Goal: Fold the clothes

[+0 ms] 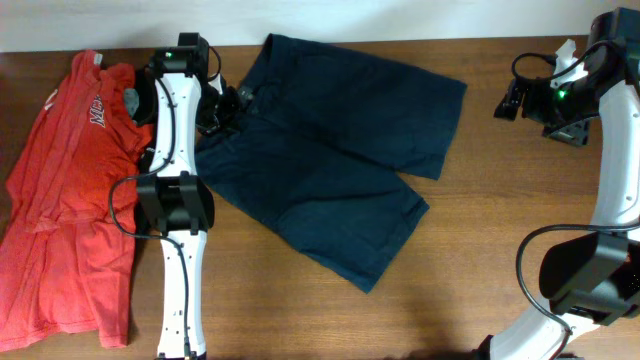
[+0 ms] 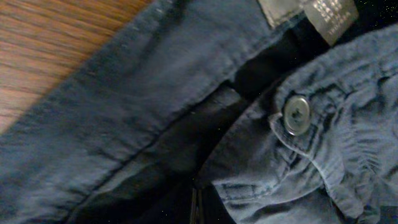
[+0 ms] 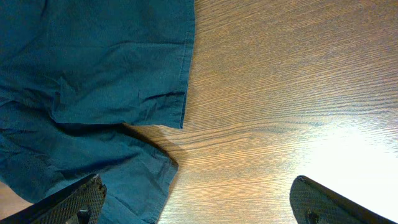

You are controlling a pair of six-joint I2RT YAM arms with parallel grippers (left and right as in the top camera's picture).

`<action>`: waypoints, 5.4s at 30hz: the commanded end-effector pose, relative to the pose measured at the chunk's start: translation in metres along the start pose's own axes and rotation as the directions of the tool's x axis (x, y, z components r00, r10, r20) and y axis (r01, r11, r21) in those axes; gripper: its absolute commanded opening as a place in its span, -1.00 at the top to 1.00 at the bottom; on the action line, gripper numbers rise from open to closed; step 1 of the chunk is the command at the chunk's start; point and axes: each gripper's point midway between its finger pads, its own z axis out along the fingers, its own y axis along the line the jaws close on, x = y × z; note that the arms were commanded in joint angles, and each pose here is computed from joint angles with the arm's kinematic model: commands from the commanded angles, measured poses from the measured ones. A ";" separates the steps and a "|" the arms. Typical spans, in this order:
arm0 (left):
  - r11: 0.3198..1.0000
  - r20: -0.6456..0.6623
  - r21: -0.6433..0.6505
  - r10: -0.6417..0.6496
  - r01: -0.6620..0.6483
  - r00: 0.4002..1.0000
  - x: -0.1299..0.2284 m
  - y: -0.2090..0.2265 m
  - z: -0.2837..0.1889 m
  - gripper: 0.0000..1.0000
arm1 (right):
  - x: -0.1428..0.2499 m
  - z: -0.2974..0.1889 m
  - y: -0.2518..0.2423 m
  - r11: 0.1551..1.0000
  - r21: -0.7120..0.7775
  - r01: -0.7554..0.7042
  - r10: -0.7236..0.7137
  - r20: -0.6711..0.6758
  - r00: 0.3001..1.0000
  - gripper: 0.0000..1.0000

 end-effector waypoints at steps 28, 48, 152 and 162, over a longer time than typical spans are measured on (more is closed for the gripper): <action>0.840 0.451 -0.286 0.542 -0.461 0.709 0.039 -0.056 -0.272 -0.68 | 0.149 -0.043 0.147 0.906 -0.014 0.424 -0.418 -0.191 0.888 -0.97; 0.764 -0.114 -0.236 0.592 -0.601 0.798 0.097 0.016 -0.155 -0.52 | 0.285 0.103 0.161 0.818 -0.068 0.572 -0.537 -0.447 0.715 -0.97; 0.923 0.068 -0.371 -0.080 0.100 0.994 0.089 0.088 -0.011 0.99 | 0.278 0.178 0.094 0.927 0.080 0.367 -0.309 -0.393 0.866 0.92; 0.902 -0.057 -0.427 -0.100 0.066 0.993 0.121 0.099 -0.017 0.98 | 0.233 0.172 0.038 0.978 0.082 0.190 -0.144 -0.386 0.911 0.92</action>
